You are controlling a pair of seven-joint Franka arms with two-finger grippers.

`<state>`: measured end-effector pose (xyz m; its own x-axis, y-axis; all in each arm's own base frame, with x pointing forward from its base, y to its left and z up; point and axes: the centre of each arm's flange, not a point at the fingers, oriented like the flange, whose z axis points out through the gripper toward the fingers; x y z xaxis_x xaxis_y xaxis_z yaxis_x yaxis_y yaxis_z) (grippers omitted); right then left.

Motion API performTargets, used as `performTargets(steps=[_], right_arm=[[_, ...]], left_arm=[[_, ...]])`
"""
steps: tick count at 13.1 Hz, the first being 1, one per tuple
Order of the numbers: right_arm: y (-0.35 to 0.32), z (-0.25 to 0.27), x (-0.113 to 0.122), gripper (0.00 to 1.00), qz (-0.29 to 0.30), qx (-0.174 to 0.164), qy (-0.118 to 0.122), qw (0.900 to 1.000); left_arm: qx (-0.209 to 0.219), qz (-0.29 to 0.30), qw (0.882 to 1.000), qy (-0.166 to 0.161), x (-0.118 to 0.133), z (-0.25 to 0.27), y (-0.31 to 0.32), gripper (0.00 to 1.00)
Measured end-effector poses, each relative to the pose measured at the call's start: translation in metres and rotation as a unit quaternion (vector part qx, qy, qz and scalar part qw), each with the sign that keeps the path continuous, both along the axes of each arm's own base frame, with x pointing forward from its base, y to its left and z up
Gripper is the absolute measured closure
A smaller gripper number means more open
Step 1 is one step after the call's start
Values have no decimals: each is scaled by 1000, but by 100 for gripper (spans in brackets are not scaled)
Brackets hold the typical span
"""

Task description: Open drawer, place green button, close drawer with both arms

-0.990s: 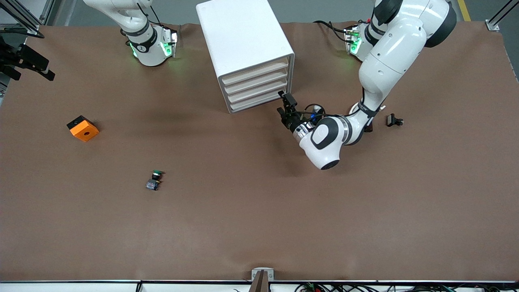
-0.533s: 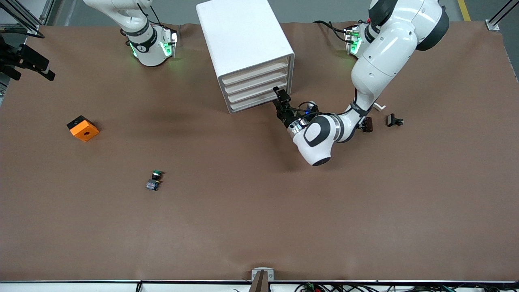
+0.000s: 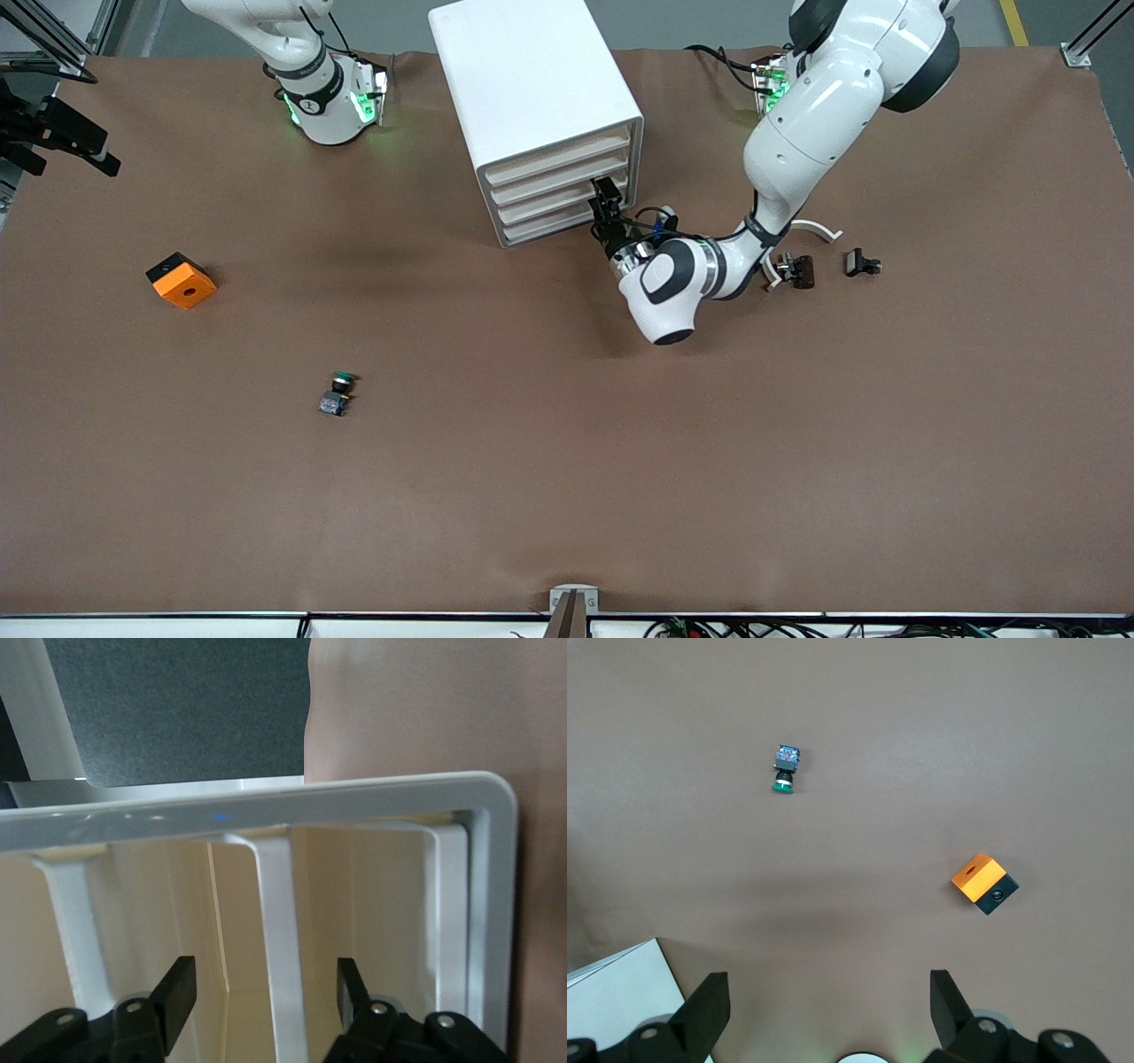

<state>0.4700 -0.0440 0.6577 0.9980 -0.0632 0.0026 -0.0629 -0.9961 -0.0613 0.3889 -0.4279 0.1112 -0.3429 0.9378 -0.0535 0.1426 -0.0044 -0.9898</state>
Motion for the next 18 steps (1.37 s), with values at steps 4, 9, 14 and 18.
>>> performTargets(steps=[4,9,14,18], right_arm=[[6,0,1,0,15,-28,0,999],[20,1,2,0,30,-39,-2,999],[16,6,3,0,26,-39,-8,999],[15,-9,13,0,26,-39,7,999]], left_arm=[[4,-3,1000,9,-6,-8,1,38],[5,-4,1000,10,-8,-9,0,70],[9,2,1000,8,-1,-11,7,85],[8,24,1000,8,13,-11,16,91]])
